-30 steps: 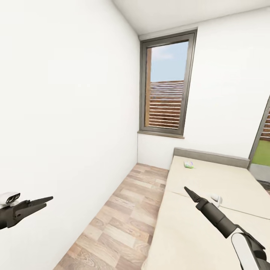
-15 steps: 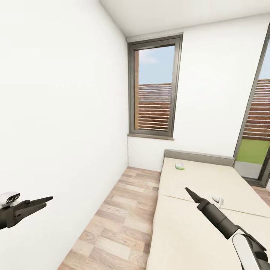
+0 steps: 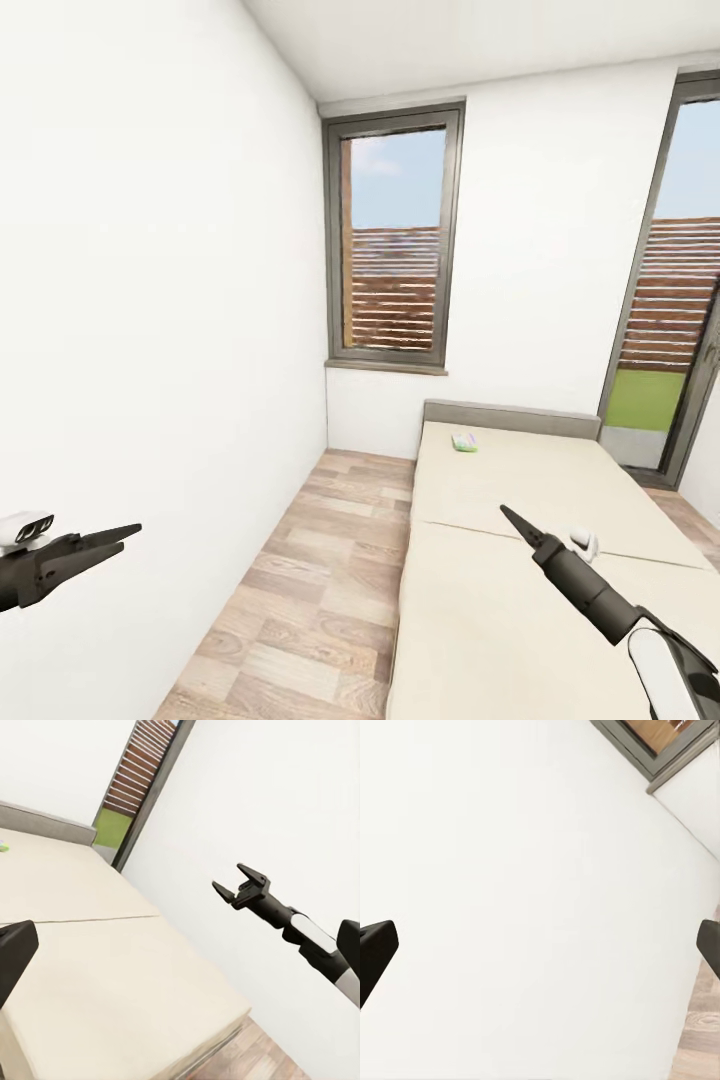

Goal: Put all the toys in the child's room - the three board games (two on the bed and one on the table), the two jigsaw puzzles on the table, and the tennis ball on the table - inside the toy box on the table in the child's room.

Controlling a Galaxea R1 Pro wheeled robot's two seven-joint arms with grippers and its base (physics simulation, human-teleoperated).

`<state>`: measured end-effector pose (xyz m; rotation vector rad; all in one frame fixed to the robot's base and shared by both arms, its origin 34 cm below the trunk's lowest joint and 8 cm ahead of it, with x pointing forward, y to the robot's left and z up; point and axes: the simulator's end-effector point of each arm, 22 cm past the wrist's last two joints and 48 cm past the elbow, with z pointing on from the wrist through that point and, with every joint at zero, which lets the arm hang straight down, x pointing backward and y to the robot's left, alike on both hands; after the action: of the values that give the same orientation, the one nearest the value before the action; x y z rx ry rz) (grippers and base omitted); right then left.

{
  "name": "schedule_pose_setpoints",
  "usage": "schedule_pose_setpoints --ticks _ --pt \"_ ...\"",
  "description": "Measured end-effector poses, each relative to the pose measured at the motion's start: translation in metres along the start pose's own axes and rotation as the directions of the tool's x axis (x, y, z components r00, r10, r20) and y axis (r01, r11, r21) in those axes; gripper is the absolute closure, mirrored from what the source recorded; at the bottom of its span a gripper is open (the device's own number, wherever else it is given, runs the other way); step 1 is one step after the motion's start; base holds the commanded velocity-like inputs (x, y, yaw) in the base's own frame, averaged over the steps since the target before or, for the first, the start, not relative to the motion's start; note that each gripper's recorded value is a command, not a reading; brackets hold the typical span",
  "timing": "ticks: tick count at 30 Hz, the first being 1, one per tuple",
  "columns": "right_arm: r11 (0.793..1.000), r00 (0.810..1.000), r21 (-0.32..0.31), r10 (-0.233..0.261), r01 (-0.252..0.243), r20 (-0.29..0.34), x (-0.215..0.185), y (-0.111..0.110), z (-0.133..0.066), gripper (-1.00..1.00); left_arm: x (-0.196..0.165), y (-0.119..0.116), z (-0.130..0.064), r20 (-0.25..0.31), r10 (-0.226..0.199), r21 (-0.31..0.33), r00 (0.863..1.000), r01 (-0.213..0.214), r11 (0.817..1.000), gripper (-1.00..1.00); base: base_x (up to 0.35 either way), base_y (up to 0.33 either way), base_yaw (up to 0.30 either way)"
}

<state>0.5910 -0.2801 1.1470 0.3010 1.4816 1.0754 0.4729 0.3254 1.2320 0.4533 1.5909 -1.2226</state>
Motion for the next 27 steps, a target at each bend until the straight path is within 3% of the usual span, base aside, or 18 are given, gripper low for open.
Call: schedule_pose_setpoints --ticks 10,27 --pt "0.998 0.999 0.040 0.041 -0.041 0.009 -0.002 -0.020 -0.008 -1.00 0.002 0.002 0.001 -0.003 -0.006 -0.002 1.000 0.006 1.000 -1.00 0.000 0.046 -0.128" --pt "0.997 0.998 0.059 0.058 -0.058 0.007 0.001 -0.031 -0.010 -1.00 0.004 0.006 0.002 -0.007 -0.014 -0.005 1.000 0.014 1.000 -1.00 0.000 0.147 -0.247"
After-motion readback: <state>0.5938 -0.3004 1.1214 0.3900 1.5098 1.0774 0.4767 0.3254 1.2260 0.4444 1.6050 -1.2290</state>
